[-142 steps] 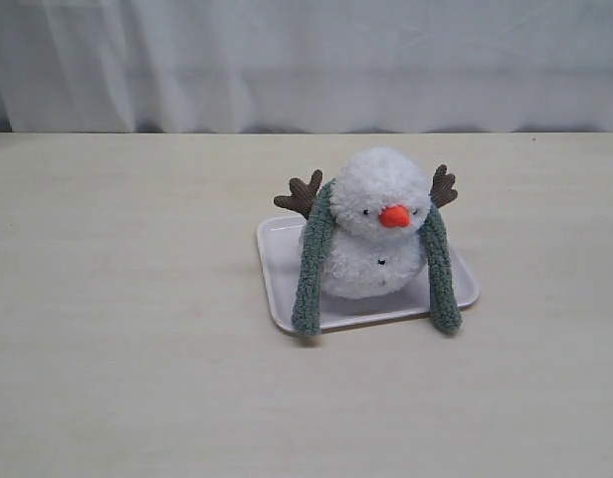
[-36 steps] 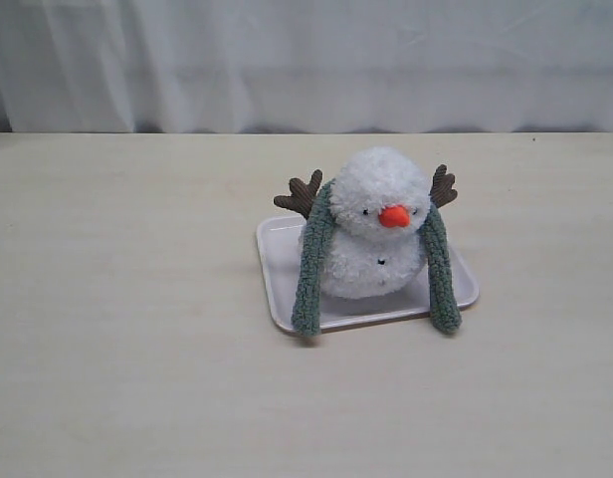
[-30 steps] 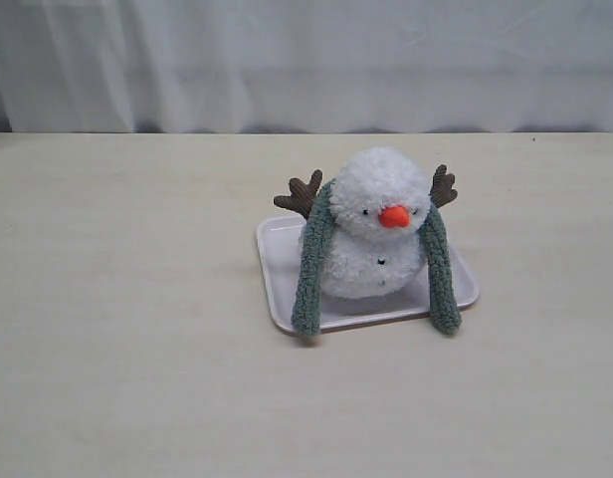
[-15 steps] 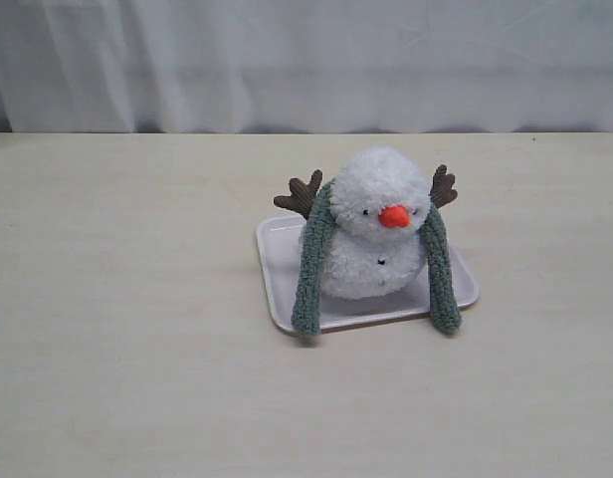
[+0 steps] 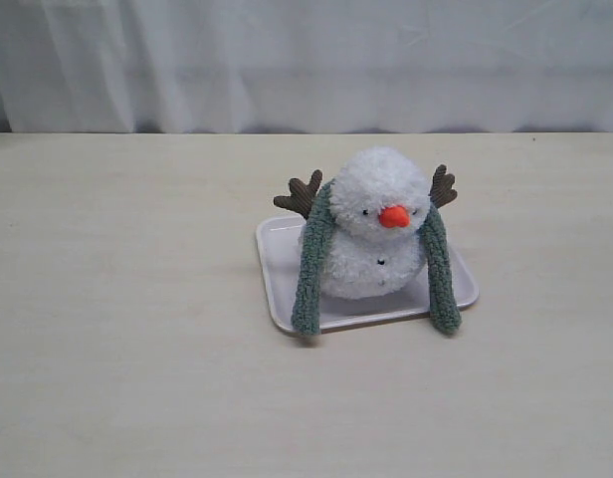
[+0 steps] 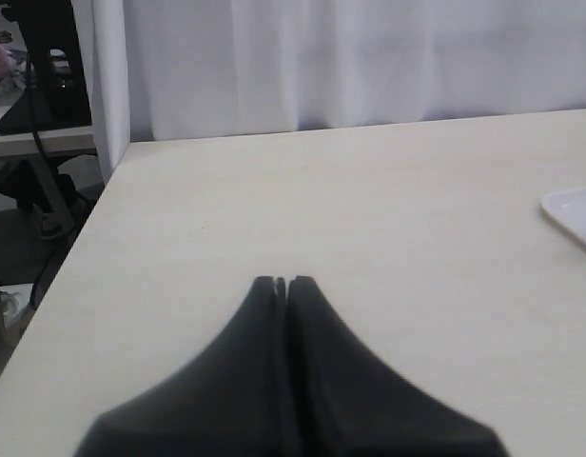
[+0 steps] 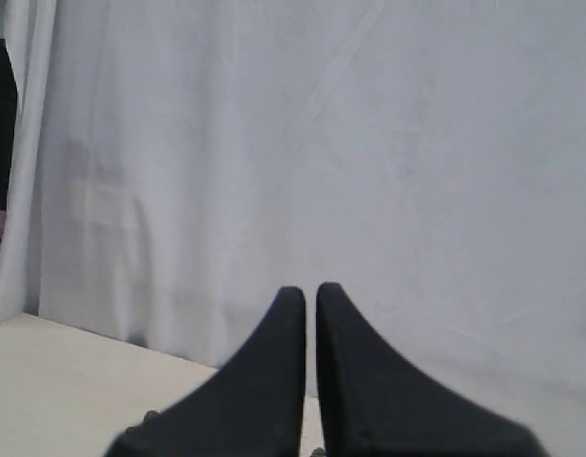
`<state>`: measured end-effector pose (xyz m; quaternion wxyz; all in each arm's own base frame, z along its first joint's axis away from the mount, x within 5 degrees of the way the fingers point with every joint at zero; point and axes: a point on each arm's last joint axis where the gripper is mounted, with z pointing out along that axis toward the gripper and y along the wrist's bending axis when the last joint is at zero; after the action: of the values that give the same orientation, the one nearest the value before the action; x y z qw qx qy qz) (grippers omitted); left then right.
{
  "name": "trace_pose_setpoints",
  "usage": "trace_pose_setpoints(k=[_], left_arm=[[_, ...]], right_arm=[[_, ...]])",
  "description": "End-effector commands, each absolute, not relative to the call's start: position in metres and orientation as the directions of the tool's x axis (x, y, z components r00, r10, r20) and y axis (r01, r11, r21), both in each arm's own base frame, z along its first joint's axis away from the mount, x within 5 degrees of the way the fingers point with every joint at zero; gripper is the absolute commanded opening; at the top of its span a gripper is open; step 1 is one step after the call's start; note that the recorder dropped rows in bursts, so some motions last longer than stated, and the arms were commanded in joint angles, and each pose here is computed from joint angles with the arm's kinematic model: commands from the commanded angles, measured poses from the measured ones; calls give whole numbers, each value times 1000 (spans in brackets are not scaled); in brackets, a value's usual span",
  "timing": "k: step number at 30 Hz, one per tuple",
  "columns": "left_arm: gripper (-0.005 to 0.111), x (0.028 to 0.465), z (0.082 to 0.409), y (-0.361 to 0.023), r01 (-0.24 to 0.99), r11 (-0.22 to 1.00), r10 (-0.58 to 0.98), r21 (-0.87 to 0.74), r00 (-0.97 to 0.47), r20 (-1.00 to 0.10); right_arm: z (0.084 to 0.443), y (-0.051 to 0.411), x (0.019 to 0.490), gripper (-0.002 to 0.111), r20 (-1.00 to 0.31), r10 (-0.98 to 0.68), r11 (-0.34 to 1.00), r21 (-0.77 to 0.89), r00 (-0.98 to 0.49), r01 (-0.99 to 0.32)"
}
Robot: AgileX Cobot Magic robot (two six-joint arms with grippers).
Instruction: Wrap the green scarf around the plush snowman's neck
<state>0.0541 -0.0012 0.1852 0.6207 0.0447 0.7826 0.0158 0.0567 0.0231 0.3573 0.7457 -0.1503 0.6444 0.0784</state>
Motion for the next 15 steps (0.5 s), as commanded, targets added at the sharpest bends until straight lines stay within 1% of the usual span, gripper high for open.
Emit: trace_pose_setpoints(k=[1,5,7,11,15], left_arm=[[0,54,185,-1,53,995,91,81,-223,-971],[0,54,185,-1,53,995,91,81,-223,-971],[0,54,185,-1,53,995,91,81,-223,-971],[0,54,185,-1,53,995,91,81,-223,-971],[0,54,185,-1,53,995,91,81,-223,-971]], right_arm=[[339,13,30,4,-933,-231,931,-294,275,-215],[324,7,14,4,-906,-270,931,-333,327,-153],[319,6,17,4,-909,-280,931,-336,308,-145],[316,5,19,4,-916,-277,943,-318,291,-102],[312,4,24,4,-913,-256,960,-279,319,-28]])
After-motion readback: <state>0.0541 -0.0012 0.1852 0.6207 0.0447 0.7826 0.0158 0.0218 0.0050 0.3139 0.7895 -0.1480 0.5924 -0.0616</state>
